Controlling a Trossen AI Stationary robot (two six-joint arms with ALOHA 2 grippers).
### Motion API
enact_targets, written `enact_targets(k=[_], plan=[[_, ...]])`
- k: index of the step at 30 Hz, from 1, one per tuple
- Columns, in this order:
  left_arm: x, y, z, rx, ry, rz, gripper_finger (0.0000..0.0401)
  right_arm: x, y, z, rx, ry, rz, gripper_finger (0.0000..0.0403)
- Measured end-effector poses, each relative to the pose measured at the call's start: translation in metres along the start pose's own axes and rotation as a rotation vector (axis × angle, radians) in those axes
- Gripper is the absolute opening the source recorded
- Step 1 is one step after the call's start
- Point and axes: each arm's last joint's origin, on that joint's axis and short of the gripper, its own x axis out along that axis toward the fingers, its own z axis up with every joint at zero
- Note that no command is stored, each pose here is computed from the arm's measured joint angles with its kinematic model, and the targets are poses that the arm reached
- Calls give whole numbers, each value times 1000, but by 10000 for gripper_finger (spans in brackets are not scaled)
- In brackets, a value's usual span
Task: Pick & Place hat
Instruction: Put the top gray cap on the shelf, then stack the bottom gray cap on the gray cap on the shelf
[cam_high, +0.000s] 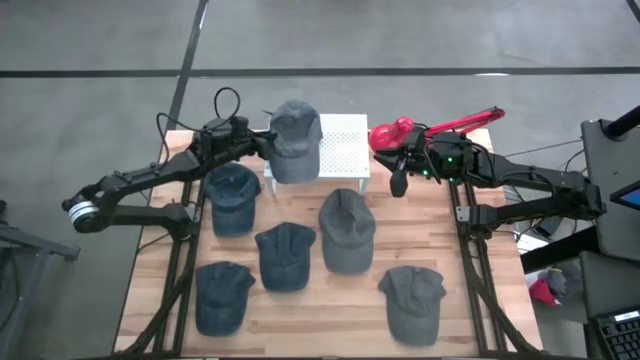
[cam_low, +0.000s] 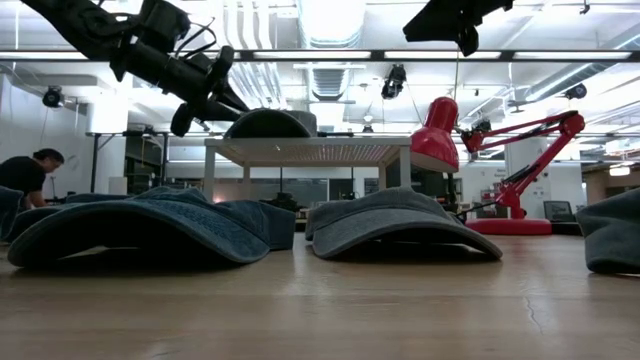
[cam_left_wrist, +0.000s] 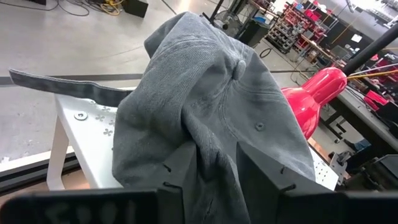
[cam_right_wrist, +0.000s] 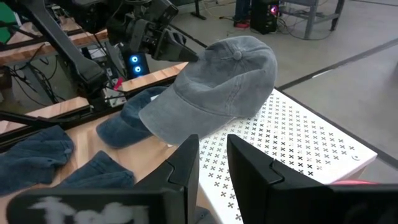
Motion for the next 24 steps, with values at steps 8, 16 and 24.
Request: enact_targets(k=[8, 16, 24], plan=[[-4, -2, 3, 40, -23, -13, 112, 0, 0, 0, 0, 0, 0, 64], [-18, -8, 12, 106, -82, -42, 112, 0, 0, -1, -1, 7, -1, 71], [-21, -8, 12, 90, -77, -41, 113, 0, 0, -1, -4, 7, -2, 80]])
